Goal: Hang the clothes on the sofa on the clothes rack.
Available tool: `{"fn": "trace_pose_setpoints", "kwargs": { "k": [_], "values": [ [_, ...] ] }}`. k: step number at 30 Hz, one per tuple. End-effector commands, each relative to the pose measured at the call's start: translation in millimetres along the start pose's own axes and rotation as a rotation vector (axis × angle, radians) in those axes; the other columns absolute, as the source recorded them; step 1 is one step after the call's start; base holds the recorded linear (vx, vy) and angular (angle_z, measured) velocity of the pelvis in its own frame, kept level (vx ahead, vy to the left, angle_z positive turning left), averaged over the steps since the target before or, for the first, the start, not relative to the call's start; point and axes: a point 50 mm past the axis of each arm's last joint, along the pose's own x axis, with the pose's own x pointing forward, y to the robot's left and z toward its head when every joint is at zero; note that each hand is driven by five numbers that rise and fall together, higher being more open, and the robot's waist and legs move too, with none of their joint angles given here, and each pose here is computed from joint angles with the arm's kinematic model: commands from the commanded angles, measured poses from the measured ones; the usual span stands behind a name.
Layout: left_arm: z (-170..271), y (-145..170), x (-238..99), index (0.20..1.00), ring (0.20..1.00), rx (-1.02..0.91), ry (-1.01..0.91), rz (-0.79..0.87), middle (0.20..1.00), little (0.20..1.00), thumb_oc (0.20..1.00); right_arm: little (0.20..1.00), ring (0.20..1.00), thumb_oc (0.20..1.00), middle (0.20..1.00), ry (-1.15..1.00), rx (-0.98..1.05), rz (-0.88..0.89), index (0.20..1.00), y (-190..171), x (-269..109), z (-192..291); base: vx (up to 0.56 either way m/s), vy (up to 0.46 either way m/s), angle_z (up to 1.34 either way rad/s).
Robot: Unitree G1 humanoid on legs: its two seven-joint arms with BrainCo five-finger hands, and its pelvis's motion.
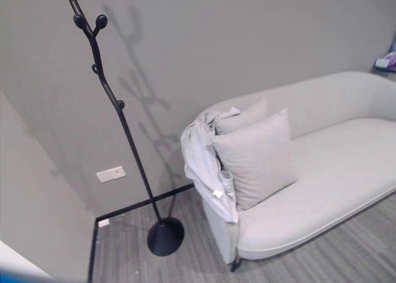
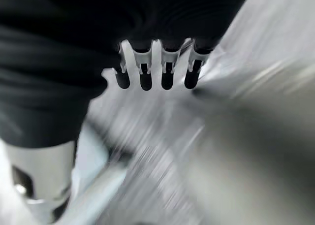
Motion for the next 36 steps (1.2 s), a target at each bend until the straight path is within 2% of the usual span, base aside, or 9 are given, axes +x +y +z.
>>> {"fn": "trace_pose_setpoints", "kwargs": {
  "k": [1, 4, 5, 6, 10, 13, 22, 28, 36],
  "values": [
    [9.2, 12.3, -0.5, 1.0, 1.0, -0.014, -0.059, 0.045, 1.0, 1.0, 1.0, 1.0, 1.0, 1.0, 1.0, -0.403, -0.288, -0.006, 1.0, 17.2, -16.3, 75.6, 0.12, -0.033, -0.31],
    [10.0, 12.2, -0.5, 1.0, 1.0, 0.008, -0.06, 0.048, 1.0, 1.0, 1.0, 1.0, 1.0, 1.0, 1.0, -0.579, -0.477, -0.061, 1.0, 13.7, -31.5, 111.0, 0.11, -0.076, -0.07],
    [10.1, 12.1, -0.4, 1.0, 1.0, 0.008, -0.06, 0.048, 1.0, 1.0, 1.0, 1.0, 1.0, 1.0, 1.0, -0.579, -0.477, -0.061, 1.0, 13.7, -31.6, 111.1, 0.21, -0.122, 0.33],
    [8.9, 11.2, -0.4, 1.0, 1.0, 0.03, -0.058, 0.053, 1.0, 1.0, 1.0, 1.0, 1.0, 1.0, 1.0, -0.735, -0.621, -0.083, 1.0, 19.8, -47.0, 135.1, 0.16, -0.086, 0.2],
    [5.7, 11.5, -1.0, 1.0, 1.0, 0.049, -0.053, 0.055, 1.0, 1.0, 1.0, 1.0, 1.0, 1.0, 1.0, -0.832, -0.689, -0.065, 1.0, 29.3, -57.6, 145.9, 0.14, -0.085, -0.02],
    [2.2, 13.9, -1.6, 1.0, 1.0, 0.069, -0.044, 0.061, 1.0, 1.0, 1.0, 1.0, 1.0, 1.0, 1.0, -0.892, -0.791, -0.026, 1.0, 37.4, -66.5, 146.6, 0.16, -0.12, -0.11],
    [-12.5, 13.3, -4.2, 1.0, 1.0, 0.142, -0.01, 0.053, 1.0, 1.0, 1.0, 1.0, 1.0, 1.0, 1.0, -0.971, -0.934, -0.038, 1.0, 43.4, -68.4, 157.2, 0.13, -0.18, 0.4],
    [-23.6, 21.0, -6.9, 1.0, 1.0, 0.146, 0.025, 0.078, 1.0, 1.0, 1.0, 1.0, 1.0, 1.0, 1.0, -1.104, -1.102, -0.122, 1.0, 52.0, -74.4, 176.1, 0.13, -0.119, 0.34],
    [-18.4, 17.4, -6.3, 1.0, 1.0, 0.191, -0.007, 0.059, 1.0, 1.0, 1.0, 1.0, 1.0, 1.0, 1.0, -1.111, -1.098, -0.206, 1.0, 64.3, -63.4, 192.9, 0.1, -0.058, 0.26]
  ]
}}
